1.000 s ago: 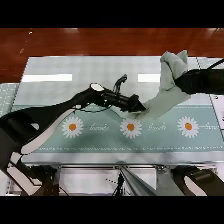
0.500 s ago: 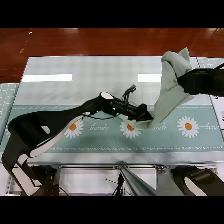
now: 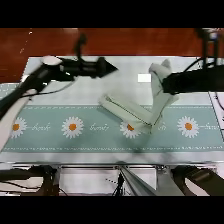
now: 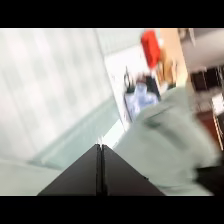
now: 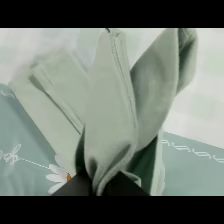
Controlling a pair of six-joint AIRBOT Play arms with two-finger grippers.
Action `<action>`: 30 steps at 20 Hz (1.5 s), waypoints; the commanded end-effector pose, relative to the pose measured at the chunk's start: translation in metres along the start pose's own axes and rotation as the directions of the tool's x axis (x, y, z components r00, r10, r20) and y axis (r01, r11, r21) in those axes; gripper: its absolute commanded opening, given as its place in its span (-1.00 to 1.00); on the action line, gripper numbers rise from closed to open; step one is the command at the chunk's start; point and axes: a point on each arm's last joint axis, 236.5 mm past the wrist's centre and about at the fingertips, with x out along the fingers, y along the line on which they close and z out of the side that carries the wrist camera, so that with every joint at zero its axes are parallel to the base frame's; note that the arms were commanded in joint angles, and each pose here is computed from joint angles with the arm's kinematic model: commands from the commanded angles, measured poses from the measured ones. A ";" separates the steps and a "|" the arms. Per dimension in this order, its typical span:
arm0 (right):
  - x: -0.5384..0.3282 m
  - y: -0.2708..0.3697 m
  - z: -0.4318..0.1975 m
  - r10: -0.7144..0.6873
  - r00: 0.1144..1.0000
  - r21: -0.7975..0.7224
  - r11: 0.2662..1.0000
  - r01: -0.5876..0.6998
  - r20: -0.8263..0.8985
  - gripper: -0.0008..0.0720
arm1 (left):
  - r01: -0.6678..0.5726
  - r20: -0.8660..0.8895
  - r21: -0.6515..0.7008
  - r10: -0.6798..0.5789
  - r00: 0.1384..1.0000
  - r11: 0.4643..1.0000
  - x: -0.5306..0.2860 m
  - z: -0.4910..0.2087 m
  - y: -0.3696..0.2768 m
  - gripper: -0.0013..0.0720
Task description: Fold the shirts.
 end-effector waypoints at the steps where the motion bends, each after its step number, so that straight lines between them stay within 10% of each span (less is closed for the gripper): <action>1: 0.066 0.026 0.001 0.007 0.998 -0.070 0.997 -0.011 -0.062 -0.85 | -0.065 0.205 0.109 0.041 0.978 0.992 -0.097 0.063 -0.027 -0.91; 10: 0.188 0.112 0.019 0.172 0.984 0.046 0.984 -0.174 0.048 -0.82 | -0.038 0.244 0.285 -0.034 0.969 0.958 -0.166 0.052 -0.112 -0.91; 13: 0.209 0.138 -0.002 0.220 0.976 0.066 0.973 -0.219 -0.002 0.07 | -0.042 0.244 0.289 -0.032 0.969 0.956 -0.167 0.051 -0.113 -0.91; 15: 0.206 0.130 -0.005 0.184 0.983 -0.008 0.983 -0.184 -0.019 0.12 | -0.052 0.242 0.292 -0.021 0.970 0.955 -0.166 0.051 -0.111 -0.90; 19: 0.149 0.002 -0.008 -0.229 0.968 -0.228 0.953 0.202 -0.098 0.12 | -0.086 0.242 0.296 0.012 0.970 0.951 -0.168 0.051 -0.102 -0.90; 23: 0.047 -0.162 -0.057 -0.608 0.726 -0.252 0.794 0.553 -0.323 0.11 | -0.136 0.276 0.285 0.055 0.960 0.949 -0.183 0.060 -0.088 -0.90; 27: 0.069 -0.147 -0.179 -0.166 0.832 0.277 0.893 0.354 -0.529 0.50 | -0.136 0.226 0.275 0.073 0.971 0.952 -0.196 0.050 -0.077 -0.89; 30: 0.111 -0.084 -0.192 0.142 0.932 0.588 0.804 0.087 -0.332 0.63 | -0.201 0.192 0.255 0.155 0.969 0.946 -0.203 0.042 -0.056 -0.37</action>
